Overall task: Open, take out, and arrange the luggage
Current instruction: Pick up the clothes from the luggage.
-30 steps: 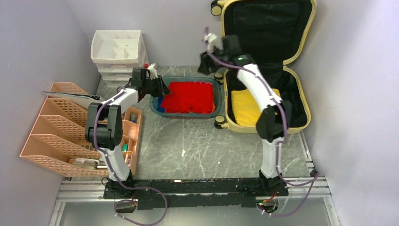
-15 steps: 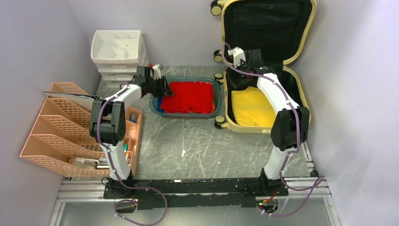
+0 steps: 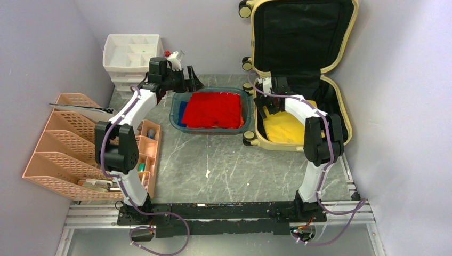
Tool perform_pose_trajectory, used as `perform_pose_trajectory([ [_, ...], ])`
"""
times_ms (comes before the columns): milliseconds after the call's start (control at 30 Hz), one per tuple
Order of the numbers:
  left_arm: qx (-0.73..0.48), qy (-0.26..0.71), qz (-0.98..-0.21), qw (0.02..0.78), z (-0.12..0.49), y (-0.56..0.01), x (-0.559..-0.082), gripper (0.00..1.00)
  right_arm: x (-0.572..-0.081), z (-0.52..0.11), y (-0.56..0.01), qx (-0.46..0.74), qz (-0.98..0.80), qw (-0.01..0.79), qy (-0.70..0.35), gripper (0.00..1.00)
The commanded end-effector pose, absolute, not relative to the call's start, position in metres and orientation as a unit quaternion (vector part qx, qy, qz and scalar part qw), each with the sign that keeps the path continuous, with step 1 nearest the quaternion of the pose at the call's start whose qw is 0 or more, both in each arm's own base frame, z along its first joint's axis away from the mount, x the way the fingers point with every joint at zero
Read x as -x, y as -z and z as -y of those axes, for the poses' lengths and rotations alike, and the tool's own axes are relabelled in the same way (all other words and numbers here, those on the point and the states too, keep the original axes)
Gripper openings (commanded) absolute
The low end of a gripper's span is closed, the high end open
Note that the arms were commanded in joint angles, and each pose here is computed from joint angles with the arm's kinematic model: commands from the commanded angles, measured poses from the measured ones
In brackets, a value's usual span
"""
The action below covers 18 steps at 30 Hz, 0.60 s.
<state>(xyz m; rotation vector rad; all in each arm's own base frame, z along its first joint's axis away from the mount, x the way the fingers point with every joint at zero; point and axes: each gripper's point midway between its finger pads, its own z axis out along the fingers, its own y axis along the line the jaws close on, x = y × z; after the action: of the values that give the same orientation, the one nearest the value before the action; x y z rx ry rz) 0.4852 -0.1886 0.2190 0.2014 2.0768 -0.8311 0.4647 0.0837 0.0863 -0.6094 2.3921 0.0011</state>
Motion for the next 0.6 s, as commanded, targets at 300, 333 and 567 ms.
perform_pose_trajectory([
  [300, -0.091, 0.340, -0.813, 0.464, 0.194, -0.246, -0.483, 0.97, -0.459, -0.072, -0.025, 0.175, -0.936, 0.303, 0.023, 0.80],
  [333, -0.091, 0.341, -0.813, 0.464, 0.194, -0.247, -0.483, 0.97, -0.457, -0.073, -0.022, 0.176, -0.937, 0.299, 0.020, 0.75],
  [567, -0.101, 0.350, -0.810, 0.460, 0.207, -0.251, -0.481, 0.97, -0.455, -0.081, -0.017, 0.188, -0.939, 0.288, 0.004, 0.33],
])
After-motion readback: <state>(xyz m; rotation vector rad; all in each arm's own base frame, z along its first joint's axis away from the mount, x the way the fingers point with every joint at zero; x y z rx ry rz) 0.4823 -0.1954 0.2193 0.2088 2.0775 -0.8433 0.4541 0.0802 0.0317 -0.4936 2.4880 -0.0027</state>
